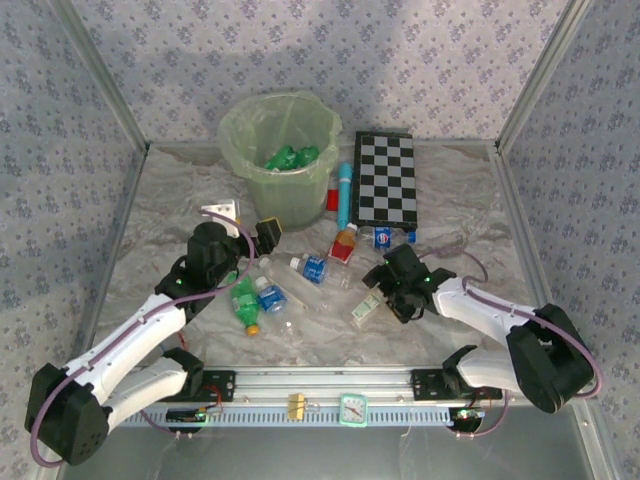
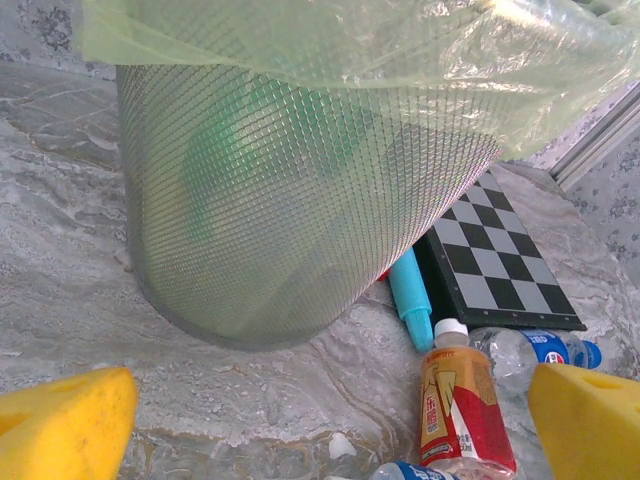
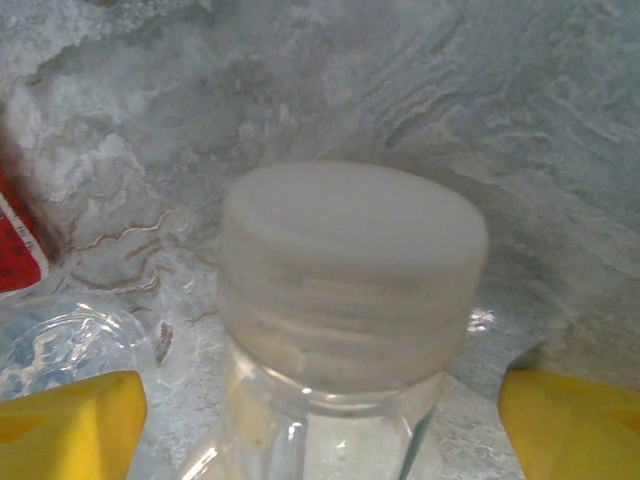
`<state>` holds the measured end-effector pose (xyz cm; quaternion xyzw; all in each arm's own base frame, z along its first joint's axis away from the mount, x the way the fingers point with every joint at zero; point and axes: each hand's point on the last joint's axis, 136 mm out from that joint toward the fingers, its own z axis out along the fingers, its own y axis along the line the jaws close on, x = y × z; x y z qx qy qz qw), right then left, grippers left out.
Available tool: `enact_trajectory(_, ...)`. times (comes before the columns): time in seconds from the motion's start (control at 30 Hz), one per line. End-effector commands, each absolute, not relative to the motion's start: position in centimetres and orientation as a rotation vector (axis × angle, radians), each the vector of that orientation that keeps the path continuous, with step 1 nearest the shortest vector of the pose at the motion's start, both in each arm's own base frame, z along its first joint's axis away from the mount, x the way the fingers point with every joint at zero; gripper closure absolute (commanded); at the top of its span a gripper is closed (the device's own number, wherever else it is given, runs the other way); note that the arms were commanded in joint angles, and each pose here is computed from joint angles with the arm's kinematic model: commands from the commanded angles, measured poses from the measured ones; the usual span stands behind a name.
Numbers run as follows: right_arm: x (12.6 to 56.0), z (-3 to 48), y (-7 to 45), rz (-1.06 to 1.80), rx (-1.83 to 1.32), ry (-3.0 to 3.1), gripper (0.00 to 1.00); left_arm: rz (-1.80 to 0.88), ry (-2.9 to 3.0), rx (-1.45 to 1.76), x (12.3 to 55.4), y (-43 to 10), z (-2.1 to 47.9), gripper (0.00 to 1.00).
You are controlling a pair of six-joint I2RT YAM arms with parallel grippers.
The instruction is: Put the plastic bottles in the bin
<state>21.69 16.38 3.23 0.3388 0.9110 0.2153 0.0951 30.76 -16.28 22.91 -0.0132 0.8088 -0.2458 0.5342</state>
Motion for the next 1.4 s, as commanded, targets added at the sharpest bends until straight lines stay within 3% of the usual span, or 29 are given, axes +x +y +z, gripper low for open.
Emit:
enact_trajectory(0.0, 22.9, 2.9, 17.5, 0.681, 0.964, 2.668, 0.14, -0.589, 1.915, -0.068, 30.6, -15.9, 23.2, 0.00)
enact_trajectory(0.17, 22.9, 2.7, 17.2, 0.661, 0.955, 2.659, 0.36, -0.599, 1.915, -0.083, 30.8, -15.9, 23.1, 0.00)
enact_trajectory(0.4, 23.8, 3.6, 17.3, 0.691, 0.897, 2.626, 0.50, -0.642, 1.921, -0.060, 30.9, -16.9, 23.4, 0.00)
enact_trajectory(0.53, 26.1, 6.9, 17.7, 0.779, 0.766, 2.550, 0.55, -0.711, 1.922, -0.012, 30.5, -18.1, 24.1, 0.00)
enact_trajectory(0.97, 33.8, 19.1, 19.8, 0.912, 0.373, 2.230, 0.59, -1.145, 1.865, 0.195, 28.2, -25.2, 26.9, 0.00)
enact_trajectory(1.37, 36.2, 23.2, 21.8, 1.030, 0.288, 2.077, 0.59, -1.354, 1.972, 0.462, 26.3, -34.0, 24.9, 0.00)
